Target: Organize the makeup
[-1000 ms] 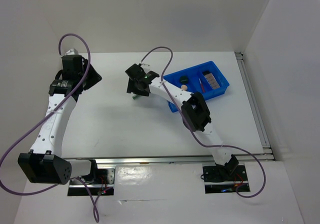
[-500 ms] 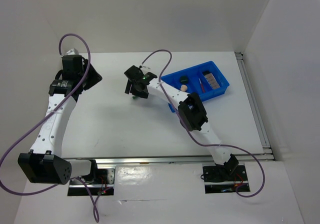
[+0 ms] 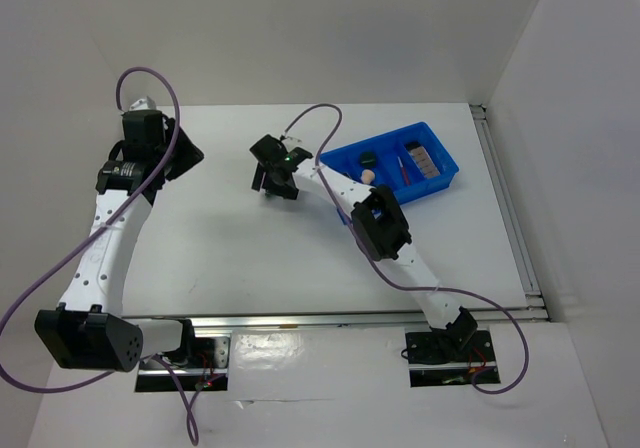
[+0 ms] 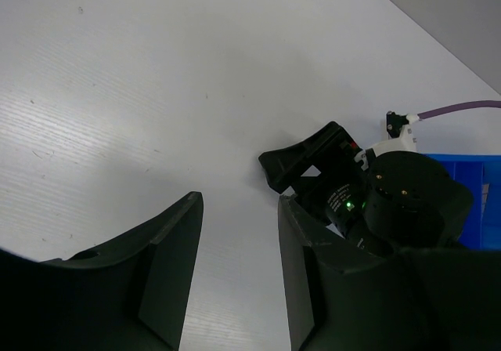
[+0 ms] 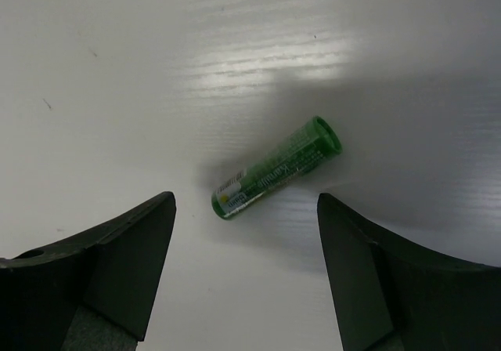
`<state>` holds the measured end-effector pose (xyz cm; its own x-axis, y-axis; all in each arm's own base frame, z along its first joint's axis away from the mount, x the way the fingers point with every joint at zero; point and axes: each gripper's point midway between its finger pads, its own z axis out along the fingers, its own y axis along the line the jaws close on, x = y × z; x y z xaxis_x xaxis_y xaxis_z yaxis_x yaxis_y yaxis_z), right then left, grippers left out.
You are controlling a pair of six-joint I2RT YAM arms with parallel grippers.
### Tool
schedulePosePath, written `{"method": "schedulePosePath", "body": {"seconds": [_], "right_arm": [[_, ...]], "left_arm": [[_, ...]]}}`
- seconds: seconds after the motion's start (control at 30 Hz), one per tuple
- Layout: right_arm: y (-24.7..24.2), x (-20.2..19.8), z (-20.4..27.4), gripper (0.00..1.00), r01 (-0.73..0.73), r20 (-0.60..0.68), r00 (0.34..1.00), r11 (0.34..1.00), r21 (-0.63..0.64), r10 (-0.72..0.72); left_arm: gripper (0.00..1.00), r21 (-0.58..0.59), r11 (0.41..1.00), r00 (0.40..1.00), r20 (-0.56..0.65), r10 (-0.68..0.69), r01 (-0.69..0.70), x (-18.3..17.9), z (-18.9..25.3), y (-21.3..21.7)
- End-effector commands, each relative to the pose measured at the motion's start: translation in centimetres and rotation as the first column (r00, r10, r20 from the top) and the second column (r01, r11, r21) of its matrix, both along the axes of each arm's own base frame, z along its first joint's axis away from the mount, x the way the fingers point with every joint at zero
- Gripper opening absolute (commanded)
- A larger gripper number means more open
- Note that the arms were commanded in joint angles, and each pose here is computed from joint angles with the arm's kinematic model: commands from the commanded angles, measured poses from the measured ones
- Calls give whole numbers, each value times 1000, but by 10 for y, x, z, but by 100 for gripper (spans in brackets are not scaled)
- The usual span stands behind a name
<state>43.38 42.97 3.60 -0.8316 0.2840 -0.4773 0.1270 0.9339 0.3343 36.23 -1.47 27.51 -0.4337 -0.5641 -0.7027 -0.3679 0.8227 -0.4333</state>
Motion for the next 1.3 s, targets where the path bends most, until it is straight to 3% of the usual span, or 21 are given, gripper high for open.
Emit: {"method": "schedulePosePath", "body": {"seconds": [0.0,0.13,0.43,0.63,0.77,0.93,1.0,1.1,1.13,1.27], "right_arm": [[-4,17,-6,81,11,50,999,999,-40,-9],[-10,21,-19,81,-1,59,998,995,-100,7],[-30,26,-44,59,-9,87,996,972,-234,31],[-34,27,-27,27,-56,112,990,963,-262,88],[-25,30,10,14,-115,163,974,966,-230,155],[-31,34,82,12,-107,273,948,970,-217,166],[-51,43,119,12,-84,349,922,968,-235,165],[-99,61,136,12,-43,361,923,967,-252,135],[-113,66,166,12,-11,421,900,973,-230,110],[-181,81,205,12,40,555,822,960,-277,126]], "left_arm": [[56,9,1000,999,48,-2,2,-1,12,2],[56,9,1000,999,39,-2,2,-2,8,2],[56,22,1000,1000,29,0,-1,0,5,4],[56,17,1000,1000,29,-7,7,0,5,3],[56,17,1000,1000,20,-7,7,1,2,3],[55,11,1000,999,29,-16,16,3,4,1],[55,12,1000,999,38,-16,16,3,8,1],[55,12,1000,999,38,-16,16,3,8,1],[55,12,1000,999,38,-16,16,3,8,1],[55,12,1000,999,38,-16,16,3,8,1]]}}
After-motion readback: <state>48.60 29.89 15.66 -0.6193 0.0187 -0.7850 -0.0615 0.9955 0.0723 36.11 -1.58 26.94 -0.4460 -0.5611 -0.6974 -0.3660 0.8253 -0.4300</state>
